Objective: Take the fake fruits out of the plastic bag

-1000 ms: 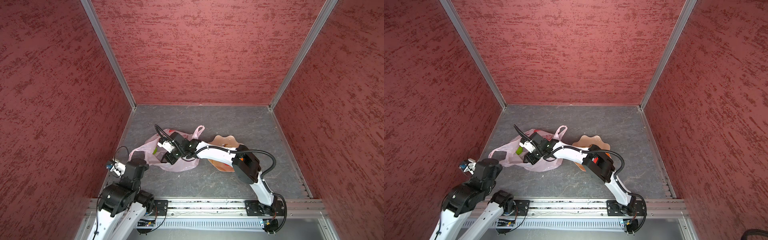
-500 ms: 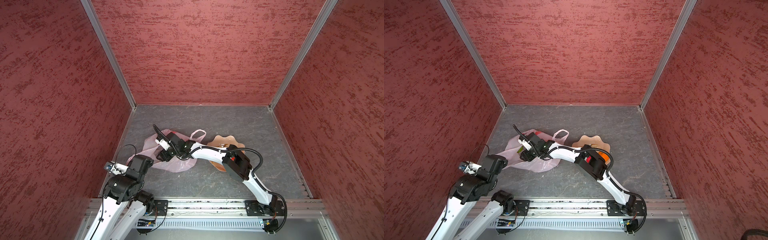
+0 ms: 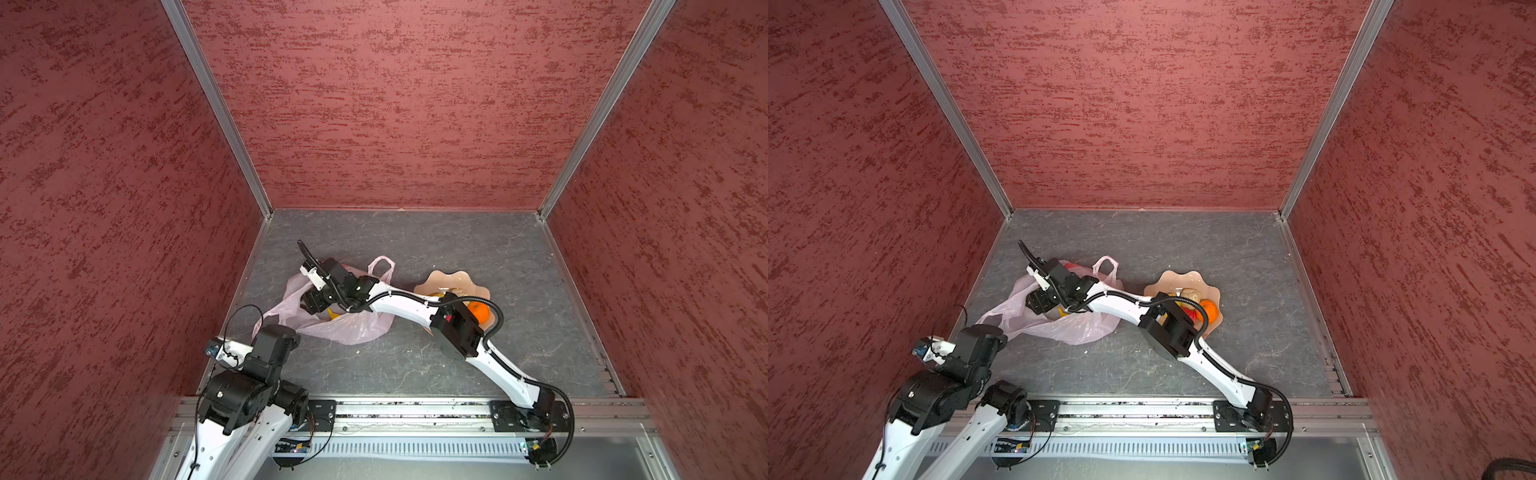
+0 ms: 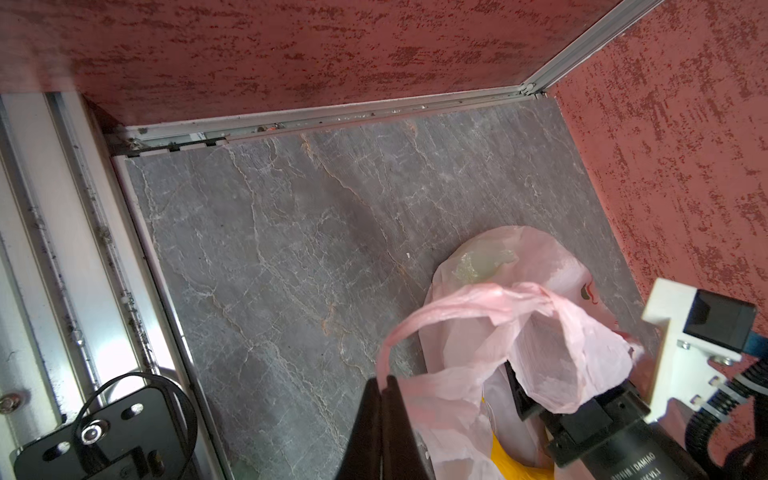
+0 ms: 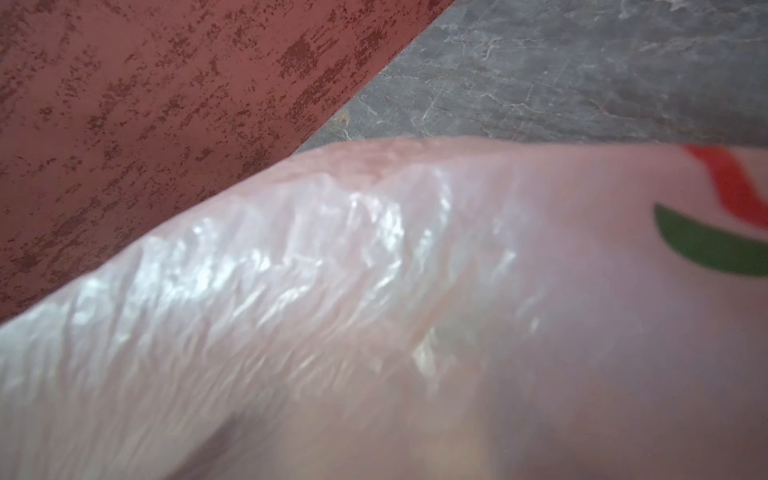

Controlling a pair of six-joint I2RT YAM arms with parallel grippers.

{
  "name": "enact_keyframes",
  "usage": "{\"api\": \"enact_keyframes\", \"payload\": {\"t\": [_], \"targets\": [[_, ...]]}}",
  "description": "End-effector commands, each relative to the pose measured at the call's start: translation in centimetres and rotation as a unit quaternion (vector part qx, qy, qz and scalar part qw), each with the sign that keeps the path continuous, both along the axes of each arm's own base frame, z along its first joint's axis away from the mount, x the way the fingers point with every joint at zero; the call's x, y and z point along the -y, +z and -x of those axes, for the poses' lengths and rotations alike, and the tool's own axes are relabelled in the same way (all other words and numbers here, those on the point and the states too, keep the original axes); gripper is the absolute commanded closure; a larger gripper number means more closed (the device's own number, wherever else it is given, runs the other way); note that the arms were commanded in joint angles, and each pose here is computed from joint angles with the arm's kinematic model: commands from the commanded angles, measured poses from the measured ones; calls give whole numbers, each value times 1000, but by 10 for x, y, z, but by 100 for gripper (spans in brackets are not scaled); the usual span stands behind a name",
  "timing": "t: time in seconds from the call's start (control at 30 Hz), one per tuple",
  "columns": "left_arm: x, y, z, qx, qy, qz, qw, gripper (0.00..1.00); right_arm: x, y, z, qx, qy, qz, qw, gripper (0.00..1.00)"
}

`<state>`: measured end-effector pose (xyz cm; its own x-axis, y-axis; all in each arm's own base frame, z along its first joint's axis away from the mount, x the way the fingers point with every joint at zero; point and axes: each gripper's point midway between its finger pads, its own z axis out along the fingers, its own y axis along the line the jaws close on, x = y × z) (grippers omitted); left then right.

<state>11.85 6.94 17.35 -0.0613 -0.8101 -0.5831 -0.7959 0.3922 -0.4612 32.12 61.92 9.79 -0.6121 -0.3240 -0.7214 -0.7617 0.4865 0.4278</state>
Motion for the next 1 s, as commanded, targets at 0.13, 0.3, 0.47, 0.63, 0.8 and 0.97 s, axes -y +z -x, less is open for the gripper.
{"api": "enact_keyframes", "payload": {"t": [0.13,0.3,0.47,0.63,0.8,0.97], "targets": [[2,-6,6,2,-9,14,1000,100,3,-8,-26,-23,-65,-6,998,25],[4,-7,4,0,-12,15,1000,100,6,-11,-36,-51,-87,-23,995,28],[4,-7,4,0,-14,15,1000,100,4,-6,-38,-58,-89,-38,994,31],[5,-7,4,-1,-18,16,1000,100,3,-3,-40,-65,-91,-48,993,34],[8,-8,3,-1,-24,24,999,100,3,-6,-44,-75,-93,-57,991,34],[17,-15,0,1,-36,46,998,100,-2,-9,-40,-86,-81,-62,991,34]]}}
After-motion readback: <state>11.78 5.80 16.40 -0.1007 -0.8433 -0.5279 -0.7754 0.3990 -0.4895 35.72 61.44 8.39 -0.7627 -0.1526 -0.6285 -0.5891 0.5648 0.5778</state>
